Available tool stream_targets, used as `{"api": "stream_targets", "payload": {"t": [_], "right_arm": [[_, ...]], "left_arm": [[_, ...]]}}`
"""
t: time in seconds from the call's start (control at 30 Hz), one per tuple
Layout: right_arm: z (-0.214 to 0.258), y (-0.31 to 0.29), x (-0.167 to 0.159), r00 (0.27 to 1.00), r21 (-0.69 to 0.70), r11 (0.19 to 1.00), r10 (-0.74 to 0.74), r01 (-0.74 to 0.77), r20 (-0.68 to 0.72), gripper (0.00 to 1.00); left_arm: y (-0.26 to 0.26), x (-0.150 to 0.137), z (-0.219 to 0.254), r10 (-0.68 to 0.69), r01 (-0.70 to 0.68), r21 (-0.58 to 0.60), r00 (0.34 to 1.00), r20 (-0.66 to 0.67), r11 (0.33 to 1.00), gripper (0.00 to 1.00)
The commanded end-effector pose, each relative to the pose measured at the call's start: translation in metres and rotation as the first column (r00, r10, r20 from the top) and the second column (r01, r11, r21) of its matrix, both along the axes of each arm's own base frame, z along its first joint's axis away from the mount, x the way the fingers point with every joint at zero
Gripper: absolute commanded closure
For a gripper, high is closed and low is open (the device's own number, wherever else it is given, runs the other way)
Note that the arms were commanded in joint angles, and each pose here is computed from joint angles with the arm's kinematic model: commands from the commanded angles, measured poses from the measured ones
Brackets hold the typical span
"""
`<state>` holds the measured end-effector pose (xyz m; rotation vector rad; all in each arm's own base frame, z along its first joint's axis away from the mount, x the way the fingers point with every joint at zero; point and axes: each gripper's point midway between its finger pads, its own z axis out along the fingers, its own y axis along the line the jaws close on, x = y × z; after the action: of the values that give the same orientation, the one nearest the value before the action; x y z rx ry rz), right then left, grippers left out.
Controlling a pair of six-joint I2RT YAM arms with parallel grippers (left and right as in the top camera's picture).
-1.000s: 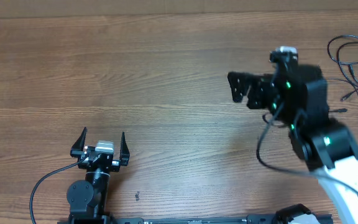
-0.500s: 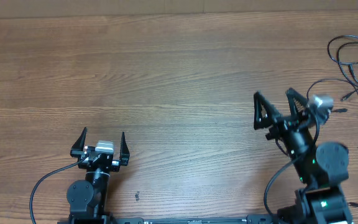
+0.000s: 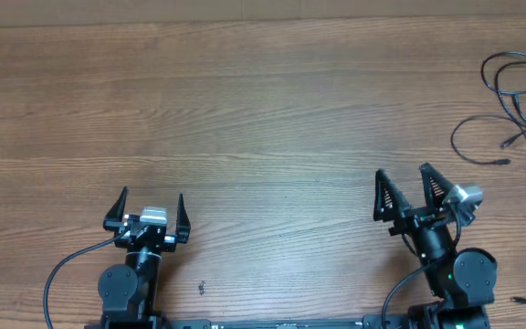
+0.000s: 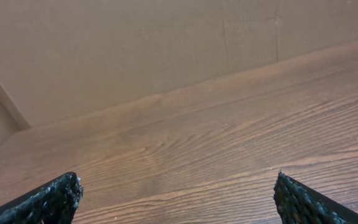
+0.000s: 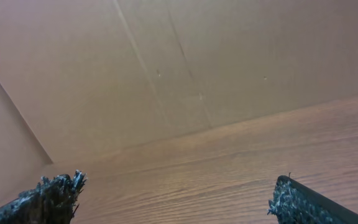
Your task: Untangle cables
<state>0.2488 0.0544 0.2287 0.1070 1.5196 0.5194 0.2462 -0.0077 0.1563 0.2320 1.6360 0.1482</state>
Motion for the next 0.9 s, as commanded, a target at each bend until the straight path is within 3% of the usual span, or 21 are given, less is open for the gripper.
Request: {"api": "stream_targets", "payload": {"t": [0.0, 0.4, 0.53, 0.87], "right_arm": [[-0.012, -0.005, -0.004, 0.999, -0.003, 1.0, -0.023, 0.023, 0.022, 0.0], [-0.044, -0.018, -0.005, 0.996, -0.03, 0.996, -0.086, 0.086, -0.024, 0.0], [-0.058, -0.019, -0.005, 0.994, -0.123, 0.989, -0.092, 0.084, -0.061, 0.0], [-0.058, -0.019, -0.005, 0.996, -0.367, 0.926, -0.094, 0.09, 0.006, 0.0]], "left_arm": [[0.003, 0.0, 0.0, 0.015, -0.015, -0.001, 1.0, 0.004, 1.0, 0.0], [0.003, 0.0, 0.0, 0.015, -0.015, -0.001, 1.0, 0.004, 1.0, 0.0], [0.003, 0.0, 0.0, 0.015, -0.015, -0.001, 1.0, 0.004, 1.0, 0.0], [0.003, 0.0, 0.0, 0.015, -0.015, -0.001, 1.0, 0.004, 1.0, 0.01]]}}
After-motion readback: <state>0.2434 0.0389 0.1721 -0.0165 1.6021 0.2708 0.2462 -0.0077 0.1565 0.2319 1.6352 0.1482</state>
